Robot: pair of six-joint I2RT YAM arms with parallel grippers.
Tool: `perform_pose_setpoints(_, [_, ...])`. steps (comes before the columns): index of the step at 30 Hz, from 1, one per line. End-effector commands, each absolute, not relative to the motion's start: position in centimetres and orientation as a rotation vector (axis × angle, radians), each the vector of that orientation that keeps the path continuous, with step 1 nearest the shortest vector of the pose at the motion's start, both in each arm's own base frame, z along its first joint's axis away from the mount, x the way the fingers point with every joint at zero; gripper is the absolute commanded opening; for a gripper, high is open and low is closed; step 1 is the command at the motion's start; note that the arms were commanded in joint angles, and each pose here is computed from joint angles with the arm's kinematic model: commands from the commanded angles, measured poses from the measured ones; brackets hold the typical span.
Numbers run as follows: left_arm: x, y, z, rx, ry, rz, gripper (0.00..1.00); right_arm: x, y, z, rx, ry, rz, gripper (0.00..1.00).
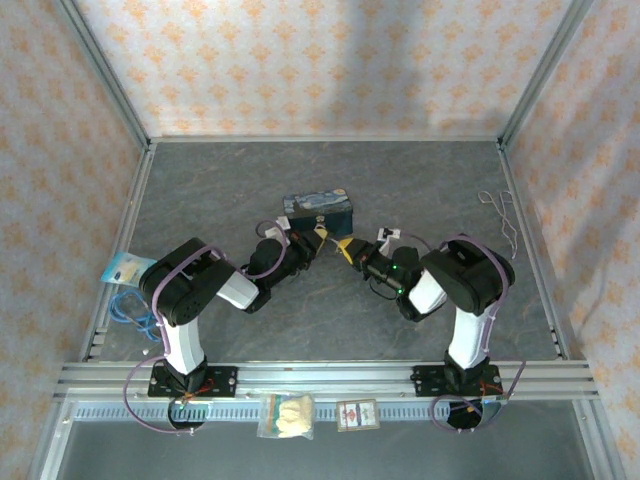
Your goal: Unlock the padlock with the key
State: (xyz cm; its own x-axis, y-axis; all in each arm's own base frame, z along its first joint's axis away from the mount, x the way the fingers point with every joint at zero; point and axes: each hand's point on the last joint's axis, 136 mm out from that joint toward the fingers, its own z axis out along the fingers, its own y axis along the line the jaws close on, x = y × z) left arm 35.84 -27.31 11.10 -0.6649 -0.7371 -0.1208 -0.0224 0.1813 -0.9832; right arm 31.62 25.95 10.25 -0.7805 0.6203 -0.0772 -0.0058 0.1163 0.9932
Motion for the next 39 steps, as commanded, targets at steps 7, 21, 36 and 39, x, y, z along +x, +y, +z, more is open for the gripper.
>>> perform_pose_setpoints(7, [35.5,-28.4,12.7,-0.658,1.812,-1.597,0.0,32.2,26.4,12.9,0.529,1.817,1.739,0.0])
perform_pose_setpoints(21, [34.6,-29.7,13.4,-0.681,1.805,-1.65,0.0,32.6,26.4,13.4,0.709,1.698,1.748,0.0])
perform_pose_setpoints(36, [33.3,-31.0,13.8,-0.551,1.862,-1.699,0.0,32.4,30.6,13.2,0.434,1.868,1.814,0.0])
perform_pose_setpoints(39, [32.7,-31.3,13.5,-0.507,1.901,-1.69,0.0,32.7,30.6,12.8,0.396,1.906,1.78,0.0])
